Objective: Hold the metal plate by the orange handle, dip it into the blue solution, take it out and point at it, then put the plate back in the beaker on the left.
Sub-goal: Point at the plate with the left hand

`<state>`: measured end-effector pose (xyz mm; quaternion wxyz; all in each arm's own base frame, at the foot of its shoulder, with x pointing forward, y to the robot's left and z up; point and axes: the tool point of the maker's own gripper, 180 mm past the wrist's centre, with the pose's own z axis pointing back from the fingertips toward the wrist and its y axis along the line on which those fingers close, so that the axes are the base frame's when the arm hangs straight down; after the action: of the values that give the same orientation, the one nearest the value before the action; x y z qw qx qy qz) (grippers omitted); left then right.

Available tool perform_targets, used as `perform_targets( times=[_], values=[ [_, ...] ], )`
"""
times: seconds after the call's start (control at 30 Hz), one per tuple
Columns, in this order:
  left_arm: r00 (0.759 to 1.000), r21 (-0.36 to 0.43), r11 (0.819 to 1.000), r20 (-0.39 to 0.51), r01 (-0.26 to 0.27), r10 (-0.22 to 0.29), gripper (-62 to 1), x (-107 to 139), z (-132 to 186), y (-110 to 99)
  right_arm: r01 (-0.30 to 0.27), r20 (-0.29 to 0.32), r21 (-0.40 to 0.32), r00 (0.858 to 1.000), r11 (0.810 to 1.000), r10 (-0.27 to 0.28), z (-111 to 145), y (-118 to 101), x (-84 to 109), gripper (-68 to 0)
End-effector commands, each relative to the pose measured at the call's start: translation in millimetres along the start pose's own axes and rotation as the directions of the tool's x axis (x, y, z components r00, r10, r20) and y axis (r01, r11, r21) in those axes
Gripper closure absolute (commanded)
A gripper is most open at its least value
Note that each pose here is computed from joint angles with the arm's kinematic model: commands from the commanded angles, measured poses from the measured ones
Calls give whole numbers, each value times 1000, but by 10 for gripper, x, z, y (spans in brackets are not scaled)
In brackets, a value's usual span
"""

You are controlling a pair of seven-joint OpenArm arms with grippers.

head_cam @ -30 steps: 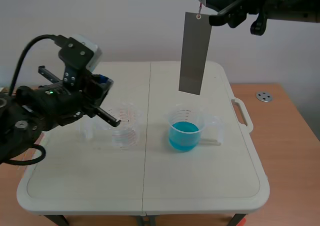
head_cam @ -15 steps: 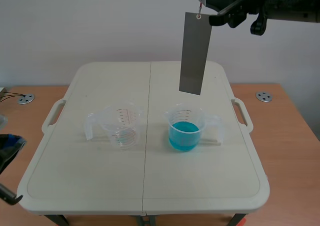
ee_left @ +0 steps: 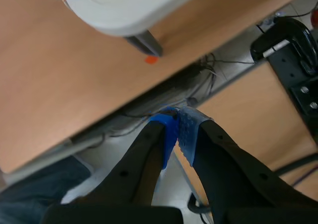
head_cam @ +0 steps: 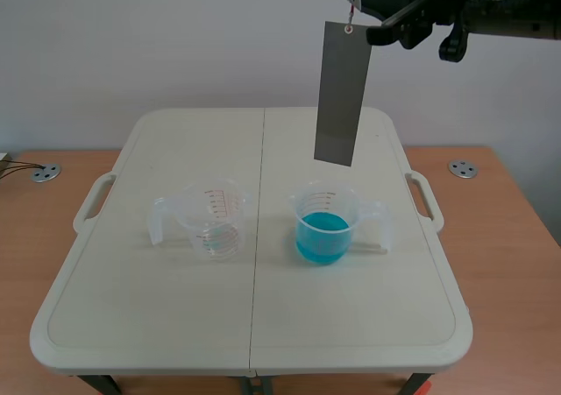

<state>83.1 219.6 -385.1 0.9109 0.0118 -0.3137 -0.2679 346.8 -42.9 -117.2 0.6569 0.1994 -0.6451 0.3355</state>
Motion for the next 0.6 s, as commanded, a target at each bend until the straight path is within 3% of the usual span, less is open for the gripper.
perform_targets(
  times=[0.0,0.57],
  values=[
    [1000,-17,1000,12,-14,15,-17,27,16,-57,-7,25,10,1000,1000,7,-6,1,62,-15],
    [989,-221,971,-129,-95,68,-16,-481,134,-687,69,-18,36,997,997,-69,-106,16,-204,-15]
  ],
)
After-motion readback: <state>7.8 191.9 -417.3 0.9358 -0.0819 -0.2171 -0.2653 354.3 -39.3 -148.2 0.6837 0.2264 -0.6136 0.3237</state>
